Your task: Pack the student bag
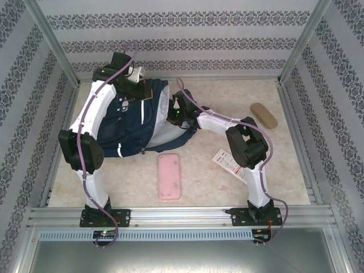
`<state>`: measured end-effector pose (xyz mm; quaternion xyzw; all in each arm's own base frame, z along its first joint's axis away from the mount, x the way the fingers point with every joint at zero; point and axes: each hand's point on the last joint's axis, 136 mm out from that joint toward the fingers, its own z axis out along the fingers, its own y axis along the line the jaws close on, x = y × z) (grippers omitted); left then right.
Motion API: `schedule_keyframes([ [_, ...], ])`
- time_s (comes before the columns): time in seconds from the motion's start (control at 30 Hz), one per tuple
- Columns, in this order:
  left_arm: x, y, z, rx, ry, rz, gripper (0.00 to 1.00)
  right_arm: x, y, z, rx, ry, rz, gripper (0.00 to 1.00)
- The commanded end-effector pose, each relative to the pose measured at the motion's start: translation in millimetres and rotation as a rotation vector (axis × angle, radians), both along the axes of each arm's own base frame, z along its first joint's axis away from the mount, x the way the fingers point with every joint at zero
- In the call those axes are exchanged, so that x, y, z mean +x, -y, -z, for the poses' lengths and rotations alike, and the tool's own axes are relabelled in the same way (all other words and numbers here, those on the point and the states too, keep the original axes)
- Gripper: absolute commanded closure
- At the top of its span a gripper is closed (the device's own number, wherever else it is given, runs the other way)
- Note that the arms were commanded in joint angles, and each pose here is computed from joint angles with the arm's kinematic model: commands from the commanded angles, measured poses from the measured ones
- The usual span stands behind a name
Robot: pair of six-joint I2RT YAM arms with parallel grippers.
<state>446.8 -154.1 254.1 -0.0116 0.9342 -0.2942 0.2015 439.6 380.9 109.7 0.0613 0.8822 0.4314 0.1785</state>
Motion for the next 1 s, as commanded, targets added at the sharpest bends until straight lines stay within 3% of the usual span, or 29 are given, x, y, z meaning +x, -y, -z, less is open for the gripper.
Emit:
schedule_keyframes([
  [0.0, 6, 13, -53, -0.082, 0.172, 0.046, 1.00, 3, -13, -7, 0.020, 0.020, -0.023, 0.61],
  [0.4, 6, 14, -51, -0.091, 0.167, 0.047, 1.00, 2, -74, -11, 0.140, -0.013, -0.125, 0.59],
  [0.6, 6, 13, -48, -0.080, 0.163, 0.047, 1.00, 1, -67, -15, 0.122, -0.005, -0.126, 0.54],
  [0.77, 8, 11, -47, -0.074, 0.166, 0.039, 1.00, 2, -30, -21, 0.040, 0.019, -0.067, 0.29],
  [0.87, 10, 8, -46, -0.060, 0.168, 0.027, 1.00, 0, -2, -23, 0.008, 0.024, -0.024, 0.02],
  [0.97, 12, 2, -41, -0.030, 0.167, 0.007, 1.00, -5, 20, -27, -0.007, 0.027, 0.000, 0.02],
])
